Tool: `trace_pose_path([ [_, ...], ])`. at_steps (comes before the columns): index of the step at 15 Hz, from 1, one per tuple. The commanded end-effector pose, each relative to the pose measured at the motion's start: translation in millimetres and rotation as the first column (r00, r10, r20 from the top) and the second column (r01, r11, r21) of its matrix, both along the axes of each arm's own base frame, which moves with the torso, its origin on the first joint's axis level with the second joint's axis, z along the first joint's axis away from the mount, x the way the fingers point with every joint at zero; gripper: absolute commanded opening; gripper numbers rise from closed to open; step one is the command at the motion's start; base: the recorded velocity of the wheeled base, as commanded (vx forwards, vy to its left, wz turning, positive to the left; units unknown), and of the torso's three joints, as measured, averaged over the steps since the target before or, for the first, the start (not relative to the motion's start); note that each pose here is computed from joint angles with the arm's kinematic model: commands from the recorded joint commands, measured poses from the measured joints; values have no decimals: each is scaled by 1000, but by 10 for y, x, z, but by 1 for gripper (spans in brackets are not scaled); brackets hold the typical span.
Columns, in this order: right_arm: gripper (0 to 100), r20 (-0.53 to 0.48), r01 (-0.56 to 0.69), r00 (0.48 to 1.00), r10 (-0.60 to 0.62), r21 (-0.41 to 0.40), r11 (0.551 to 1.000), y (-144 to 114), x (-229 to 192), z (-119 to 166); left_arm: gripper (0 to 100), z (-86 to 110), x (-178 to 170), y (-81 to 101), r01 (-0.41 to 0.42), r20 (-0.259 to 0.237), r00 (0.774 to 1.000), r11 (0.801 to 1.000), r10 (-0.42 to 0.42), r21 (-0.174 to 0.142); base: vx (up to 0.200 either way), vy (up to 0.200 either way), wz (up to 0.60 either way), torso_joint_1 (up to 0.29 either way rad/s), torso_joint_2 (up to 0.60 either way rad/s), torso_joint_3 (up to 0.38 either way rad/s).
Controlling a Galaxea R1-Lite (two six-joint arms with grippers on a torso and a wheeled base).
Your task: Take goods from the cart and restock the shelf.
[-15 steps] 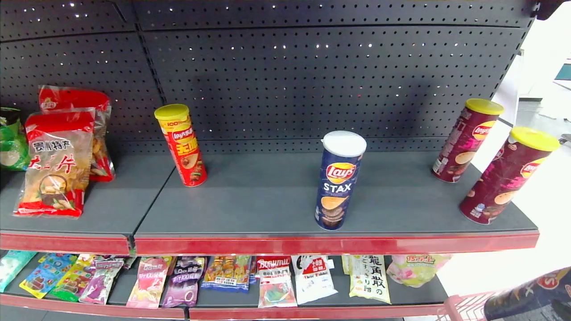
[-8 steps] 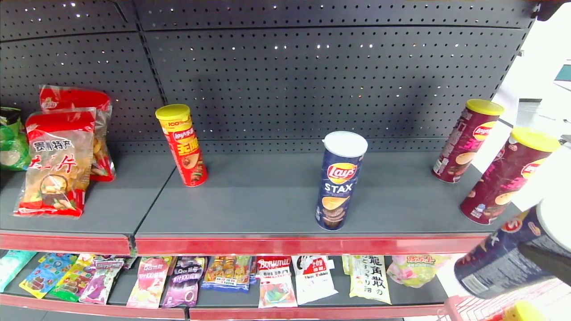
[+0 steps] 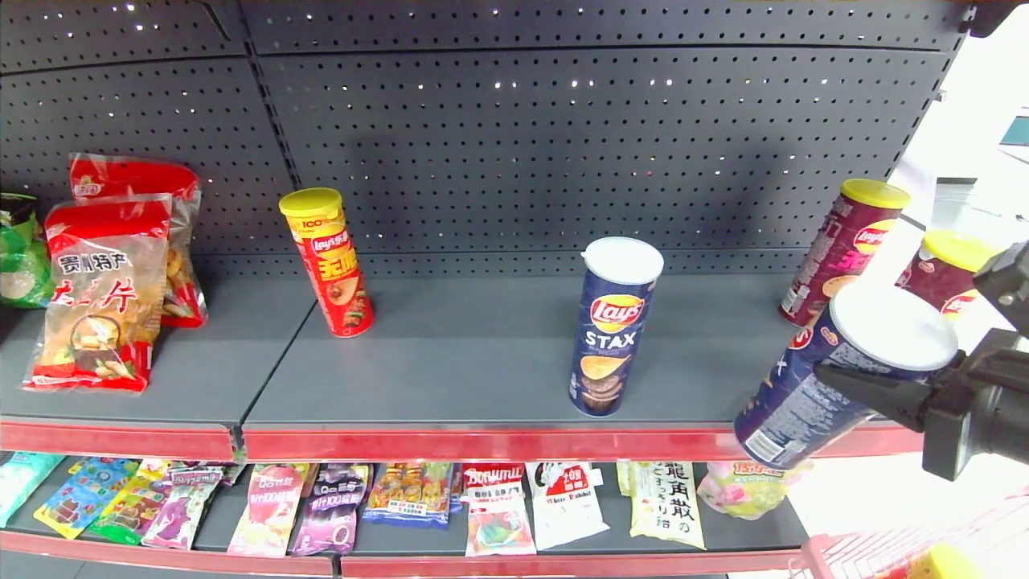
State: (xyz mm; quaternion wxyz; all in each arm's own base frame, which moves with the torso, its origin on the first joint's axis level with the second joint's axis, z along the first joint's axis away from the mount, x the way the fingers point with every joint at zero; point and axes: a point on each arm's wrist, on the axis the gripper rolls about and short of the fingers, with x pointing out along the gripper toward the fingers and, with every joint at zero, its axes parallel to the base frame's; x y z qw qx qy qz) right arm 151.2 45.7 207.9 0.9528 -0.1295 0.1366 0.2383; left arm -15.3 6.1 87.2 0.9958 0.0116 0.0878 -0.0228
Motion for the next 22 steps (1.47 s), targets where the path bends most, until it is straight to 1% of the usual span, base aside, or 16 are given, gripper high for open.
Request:
trace_pose_path([
  [1,0,-25,0,1000,0,-7,1000,12,42,-47,100,-1,13,-20,-170,-26,985,985,170,7,0,0,0,0,0,0],
  [2,0,-23,0,1000,0,-6,1000,12,43,-42,100,-1,13,-23,-191,-27,981,982,191,1,0,0,0,0,0,0],
  [3,0,-25,0,1000,0,-7,1000,13,46,-45,100,-6,-10,-23,-186,2,982,982,186,-7,0,0,0,0,0,0],
  [4,0,-25,0,1000,0,-7,1000,12,42,-47,100,-22,-71,-26,-136,75,988,991,137,-16,0,0,0,0,0,0],
  [5,0,-25,0,1000,0,-7,1000,12,42,-47,100,-44,-97,-39,-97,123,987,995,98,-19,0,0,0,0,0,0],
  [6,0,-30,2,1000,-2,-7,1000,5,27,-65,100,-58,-98,-56,-61,165,984,998,64,-28,0,0,0,0,0,0],
  [7,0,-40,5,999,-5,-9,1000,-5,9,-101,100,-61,-84,-70,6,192,981,999,1,-35,0,0,0,0,0,0],
  [8,0,-43,4,999,-4,-10,1000,-4,10,-108,100,-59,-80,-72,15,185,983,999,-9,-35,0,0,0,0,0,0],
  [9,0,-46,0,999,-1,-10,1000,5,27,-110,100,-61,-84,-70,8,192,981,999,-1,-35,0,0,0,0,0,0],
  [10,0,-47,4,999,-4,-9,1000,2,32,-108,100,-72,-77,-68,0,198,980,1000,2,-9,0,0,0,0,0,0],
  [11,0,-48,4,999,-4,-10,1000,1,31,-112,100,-113,-72,-68,-2,176,984,999,-5,40,0,0,0,0,0,0],
  [12,0,-48,4,999,-4,-10,1000,-1,23,-116,100,-122,-70,-66,-10,153,988,1000,9,1,0,0,0,0,0,0],
  [13,0,-50,5,999,-5,-9,1000,0,26,-119,100,-125,-64,-65,-12,145,989,1000,13,-11,0,0,0,0,0,0],
  [14,0,-54,8,998,-8,-1,1000,0,26,-119,100,-126,-72,-65,-15,156,988,1000,19,-27,0,0,0,0,0,0],
  [19,0,-45,10,999,-9,11,1000,26,122,-42,100,-129,-72,-63,-24,158,987,999,28,-30,0,0,0,0,0,0],
  [22,0,-47,11,999,-11,15,1000,98,389,45,100,-124,-72,-63,-24,158,987,999,28,-30,0,0,0,0,0,0],
])
